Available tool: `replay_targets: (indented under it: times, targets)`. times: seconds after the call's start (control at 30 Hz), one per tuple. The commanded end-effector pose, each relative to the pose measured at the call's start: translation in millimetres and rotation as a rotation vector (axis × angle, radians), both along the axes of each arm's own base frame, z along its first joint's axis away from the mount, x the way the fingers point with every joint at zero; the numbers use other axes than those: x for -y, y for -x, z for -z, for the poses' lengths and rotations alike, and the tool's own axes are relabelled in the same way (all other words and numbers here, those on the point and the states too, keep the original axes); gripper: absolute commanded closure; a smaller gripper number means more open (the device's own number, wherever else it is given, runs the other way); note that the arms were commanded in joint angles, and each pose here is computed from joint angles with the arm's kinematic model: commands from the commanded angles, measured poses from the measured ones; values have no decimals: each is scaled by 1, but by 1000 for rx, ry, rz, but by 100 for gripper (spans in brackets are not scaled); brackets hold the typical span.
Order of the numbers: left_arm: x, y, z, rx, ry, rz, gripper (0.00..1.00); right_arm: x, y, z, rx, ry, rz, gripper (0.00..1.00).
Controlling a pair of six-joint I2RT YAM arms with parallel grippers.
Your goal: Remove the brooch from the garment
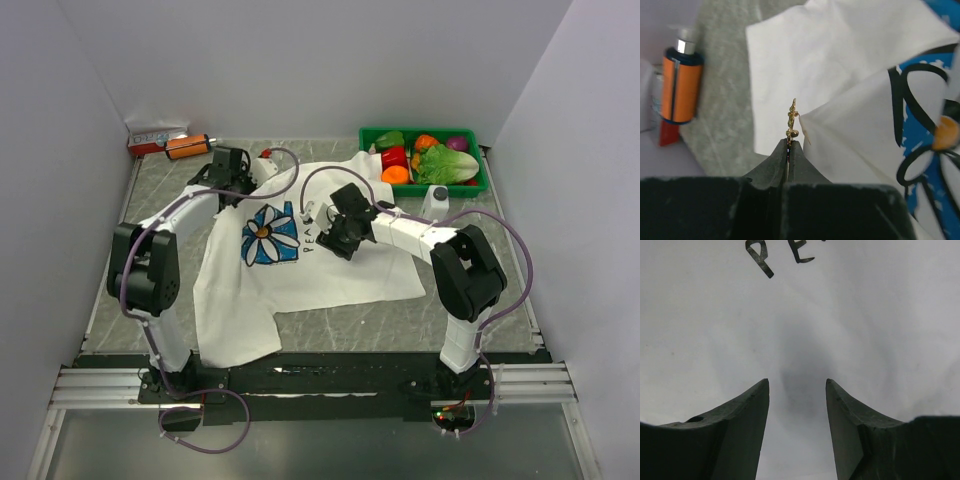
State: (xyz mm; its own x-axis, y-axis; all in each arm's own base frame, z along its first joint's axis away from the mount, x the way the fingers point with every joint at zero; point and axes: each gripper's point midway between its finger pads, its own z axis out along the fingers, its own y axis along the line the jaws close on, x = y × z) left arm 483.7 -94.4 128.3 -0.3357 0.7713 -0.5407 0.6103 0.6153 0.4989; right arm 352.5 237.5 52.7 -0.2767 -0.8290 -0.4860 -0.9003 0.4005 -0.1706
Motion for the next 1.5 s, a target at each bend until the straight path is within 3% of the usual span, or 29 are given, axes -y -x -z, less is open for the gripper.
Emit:
replay_targets:
  times: [0.0, 0.17, 0.3, 0.47, 0.63, 0.7, 0.8, 1.07, 1.47]
  targets:
    - [-19, -55, -47, 234, -213, 7, 99, -7, -18, -21, 48, -32, 9, 44]
    - [-25, -68, -51, 258, -274, 1, 99, -12, -20, -24, 34, -51, 15, 44]
    - [-30, -51, -40, 190, -225, -32, 99, -13, -20, -26, 26, -68, 22, 44]
    - [-29, -16, -23, -46, 95, -156, 99, -15, -13, -27, -15, -105, 28, 44]
    - [-30, 11, -22, -125, 255, -251, 99, -61, -20, -93, -46, -416, 48, 42]
    - [-28, 14, -23, -139, 291, -264, 99, -85, -39, -122, 21, -543, 56, 41]
    - [-22, 15, -23, -178, 344, -290, 99, -126, -54, -137, 16, -638, 135, 32]
    - [-12, 36, -31, -260, 447, -364, 99, -213, -60, -133, -76, -789, 179, 26]
    - [-7, 70, -43, -319, 516, -379, 99, -248, -65, -100, -154, -829, 232, 26]
